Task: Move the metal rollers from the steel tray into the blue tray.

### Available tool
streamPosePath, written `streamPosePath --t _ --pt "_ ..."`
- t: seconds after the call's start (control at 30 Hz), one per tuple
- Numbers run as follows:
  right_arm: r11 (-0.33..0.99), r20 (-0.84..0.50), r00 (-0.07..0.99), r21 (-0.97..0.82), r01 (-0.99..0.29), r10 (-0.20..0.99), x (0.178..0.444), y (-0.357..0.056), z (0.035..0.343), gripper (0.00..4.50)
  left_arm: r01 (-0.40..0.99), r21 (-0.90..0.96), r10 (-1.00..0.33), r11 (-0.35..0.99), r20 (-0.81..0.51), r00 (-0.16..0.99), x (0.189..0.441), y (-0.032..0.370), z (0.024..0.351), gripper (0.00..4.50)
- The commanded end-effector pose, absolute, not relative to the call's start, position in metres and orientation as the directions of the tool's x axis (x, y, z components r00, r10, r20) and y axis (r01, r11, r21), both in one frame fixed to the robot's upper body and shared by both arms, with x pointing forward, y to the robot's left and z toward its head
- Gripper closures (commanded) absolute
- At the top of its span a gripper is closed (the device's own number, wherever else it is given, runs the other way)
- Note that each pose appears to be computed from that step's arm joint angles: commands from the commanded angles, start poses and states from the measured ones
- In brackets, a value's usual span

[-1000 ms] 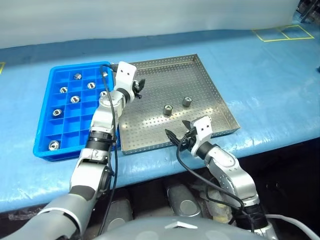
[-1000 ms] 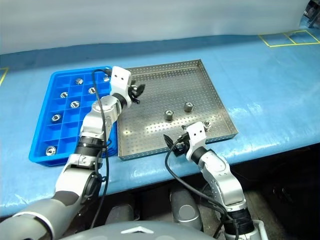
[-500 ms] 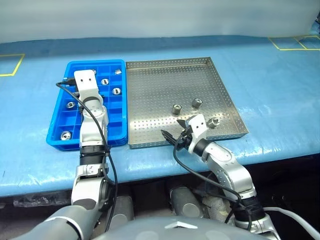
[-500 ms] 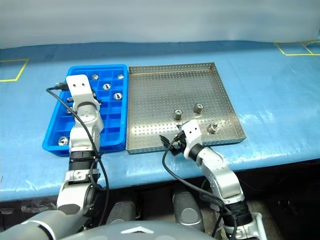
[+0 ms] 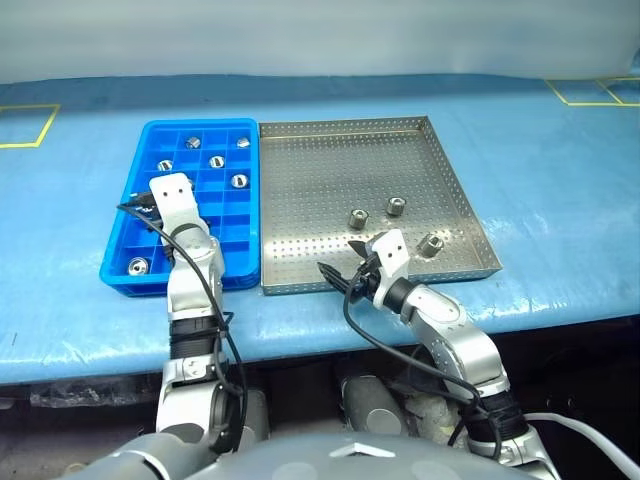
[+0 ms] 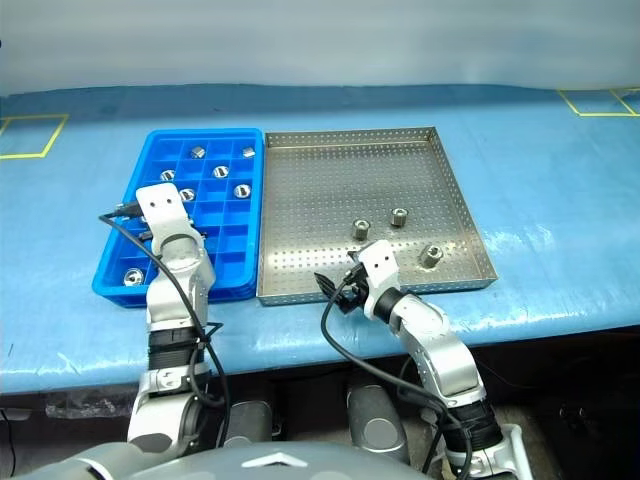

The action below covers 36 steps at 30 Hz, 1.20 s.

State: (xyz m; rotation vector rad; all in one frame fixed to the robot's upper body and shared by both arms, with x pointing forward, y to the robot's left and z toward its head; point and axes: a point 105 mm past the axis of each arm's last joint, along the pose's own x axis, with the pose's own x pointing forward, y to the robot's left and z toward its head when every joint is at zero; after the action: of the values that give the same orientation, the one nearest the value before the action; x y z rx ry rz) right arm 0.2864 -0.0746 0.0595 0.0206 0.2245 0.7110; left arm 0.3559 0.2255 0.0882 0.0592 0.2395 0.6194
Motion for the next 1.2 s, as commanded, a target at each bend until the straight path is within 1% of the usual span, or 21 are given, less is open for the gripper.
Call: streamPosePath --t 0.03,0.1,0.17,0.2,0.27,0.33,0.37,0.47,0.57,0.6,0.63,0.73,0.8,0.97,1.07,1.2 --pt "0.755 -0.153 0.741 0.070 -0.652 0.654 0.290 -0.073 0.072 0.00 -0.582 0.120 0.593 0.805 -0.217 0.776 0.352 0.227 0.088 1.82" --pt "0.756 -0.152 0.742 0.068 -0.651 0.653 0.291 -0.073 0.073 0.00 -0.553 0.102 0.562 0.827 -0.158 0.812 0.358 0.224 0.101 1.16" --pt "0.760 -0.144 0.747 0.068 -0.647 0.649 0.291 -0.074 0.074 0.00 -0.501 0.082 0.506 0.862 -0.054 0.861 0.364 0.218 0.123 0.58" --pt "0.762 -0.138 0.750 0.071 -0.643 0.646 0.291 -0.075 0.075 0.00 -0.461 0.064 0.462 0.885 -0.012 0.887 0.366 0.213 0.132 0.58" --pt "0.767 -0.098 0.761 0.108 -0.633 0.642 0.292 -0.076 0.083 0.00 -0.279 0.021 0.276 0.960 0.106 0.955 0.372 0.190 0.155 0.58" --pt "0.763 -0.016 0.774 0.182 -0.620 0.633 0.293 -0.079 0.098 0.00 -0.090 0.010 0.086 0.996 0.197 0.977 0.373 0.165 0.174 0.58" --pt "0.754 0.026 0.777 0.223 -0.618 0.629 0.293 -0.081 0.107 0.00 -0.012 0.001 0.012 1.000 0.217 0.976 0.372 0.154 0.178 0.58" --pt "0.693 0.126 0.756 0.325 -0.643 0.642 0.290 -0.084 0.128 0.00 0.195 0.037 -0.198 0.980 0.249 0.948 0.367 0.126 0.185 0.58" --pt "0.670 0.187 0.752 0.356 -0.651 0.632 0.289 -0.089 0.145 0.00 0.294 0.068 -0.302 0.953 0.213 0.929 0.361 0.114 0.177 0.58" --pt "0.690 0.190 0.767 0.344 -0.637 0.613 0.291 -0.093 0.149 0.00 0.330 0.094 -0.342 0.939 0.191 0.920 0.358 0.109 0.171 0.58" --pt "0.719 0.166 0.787 0.330 -0.612 0.594 0.295 -0.096 0.150 0.00 0.366 0.114 -0.381 0.924 0.170 0.909 0.354 0.105 0.166 0.58" --pt "0.826 0.029 0.854 0.240 -0.510 0.519 0.311 -0.105 0.139 0.00 0.448 0.109 -0.459 0.887 0.121 0.880 0.343 0.097 0.154 0.58" --pt "0.857 -0.043 0.870 0.200 -0.474 0.491 0.318 -0.106 0.131 0.00 0.477 0.102 -0.486 0.873 0.095 0.869 0.337 0.096 0.148 0.58" --pt "0.869 -0.216 0.845 0.197 -0.453 0.489 0.331 -0.098 0.109 0.00 0.548 0.108 -0.555 0.829 0.042 0.831 0.319 0.095 0.134 0.58" --pt "0.856 -0.268 0.817 0.247 -0.454 0.511 0.336 -0.092 0.101 0.00 0.562 0.119 -0.569 0.819 0.033 0.822 0.309 0.096 0.131 0.58" --pt "0.883 -0.330 0.820 0.209 -0.419 0.467 0.349 -0.095 0.091 0.00 0.576 0.107 -0.583 0.810 0.046 0.811 0.299 0.094 0.130 0.58"
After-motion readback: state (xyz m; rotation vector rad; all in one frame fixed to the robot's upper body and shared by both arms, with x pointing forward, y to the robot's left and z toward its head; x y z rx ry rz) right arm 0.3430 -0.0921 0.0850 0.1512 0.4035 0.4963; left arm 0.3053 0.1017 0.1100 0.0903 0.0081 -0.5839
